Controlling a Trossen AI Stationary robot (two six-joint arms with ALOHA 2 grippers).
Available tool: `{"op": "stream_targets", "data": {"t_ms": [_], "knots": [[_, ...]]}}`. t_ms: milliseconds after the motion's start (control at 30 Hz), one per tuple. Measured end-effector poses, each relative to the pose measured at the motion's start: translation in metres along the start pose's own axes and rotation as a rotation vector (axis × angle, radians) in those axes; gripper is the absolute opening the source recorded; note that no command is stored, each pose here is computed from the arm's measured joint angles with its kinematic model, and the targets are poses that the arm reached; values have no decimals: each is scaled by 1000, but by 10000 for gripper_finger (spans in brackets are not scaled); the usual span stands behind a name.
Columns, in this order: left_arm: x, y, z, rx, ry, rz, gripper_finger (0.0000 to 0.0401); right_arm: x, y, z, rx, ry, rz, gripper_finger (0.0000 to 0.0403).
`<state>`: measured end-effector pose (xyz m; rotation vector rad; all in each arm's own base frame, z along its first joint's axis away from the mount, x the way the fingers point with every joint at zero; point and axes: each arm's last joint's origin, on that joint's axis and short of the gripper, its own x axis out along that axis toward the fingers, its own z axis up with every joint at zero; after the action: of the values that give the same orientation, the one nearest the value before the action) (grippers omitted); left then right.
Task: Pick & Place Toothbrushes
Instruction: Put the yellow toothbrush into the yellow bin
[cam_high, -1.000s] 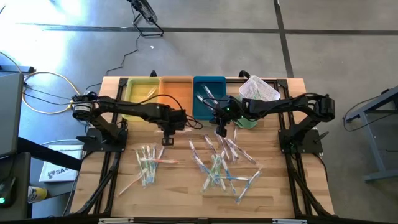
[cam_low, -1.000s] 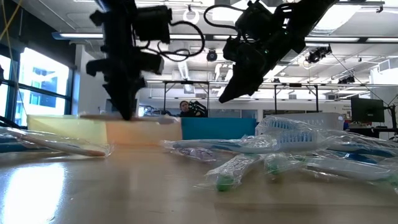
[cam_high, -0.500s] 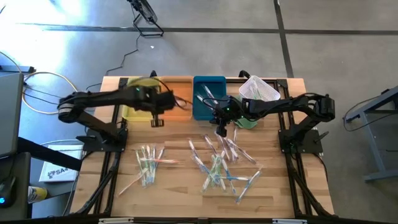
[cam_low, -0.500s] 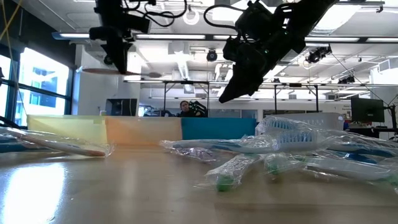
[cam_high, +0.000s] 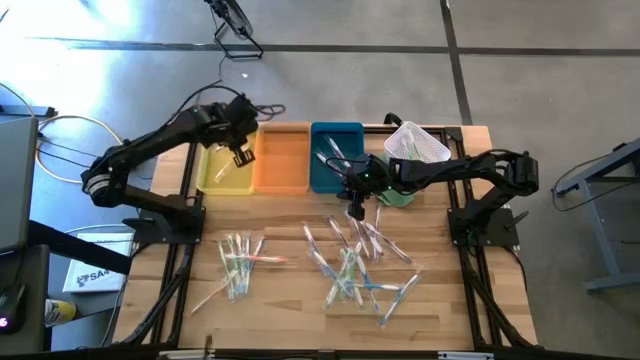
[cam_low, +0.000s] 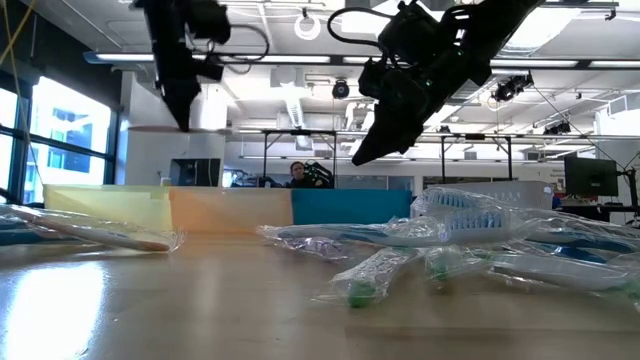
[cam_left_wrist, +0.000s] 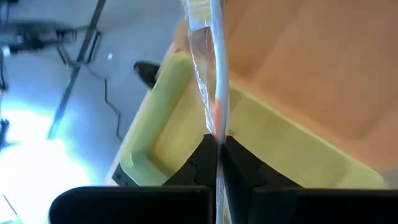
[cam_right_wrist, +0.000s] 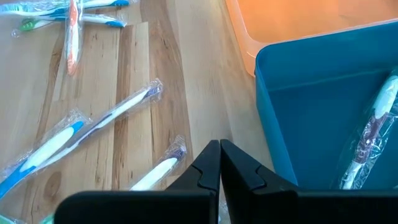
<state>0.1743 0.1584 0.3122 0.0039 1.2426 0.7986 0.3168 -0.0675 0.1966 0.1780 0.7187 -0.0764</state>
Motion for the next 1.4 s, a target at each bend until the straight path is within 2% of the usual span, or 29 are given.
{"op": "stream_targets", "data": {"t_ms": [100,200,367,533,767,1033,1267,1400], "knots": [[22,10,-11,-75,33,-12,3,0,0,0,0,0,0,4],[45,13,-26,-143,73,-70,3,0,0,0,0,0,0,4],[75,7,-46,-205,98,-111,4,0,0,0,-10,0,0,4],[92,4,-57,-268,88,-110,6,0,0,0,-11,-1,0,4],[103,5,-68,-359,114,-52,7,0,0,0,-8,-1,0,4],[103,5,-67,-463,102,-40,7,0,0,0,-8,-2,-1,4],[103,5,-67,-492,102,-39,10,0,0,0,-8,-2,-1,4],[103,5,-67,-492,102,-39,36,0,0,0,-8,-2,-1,4]]}}
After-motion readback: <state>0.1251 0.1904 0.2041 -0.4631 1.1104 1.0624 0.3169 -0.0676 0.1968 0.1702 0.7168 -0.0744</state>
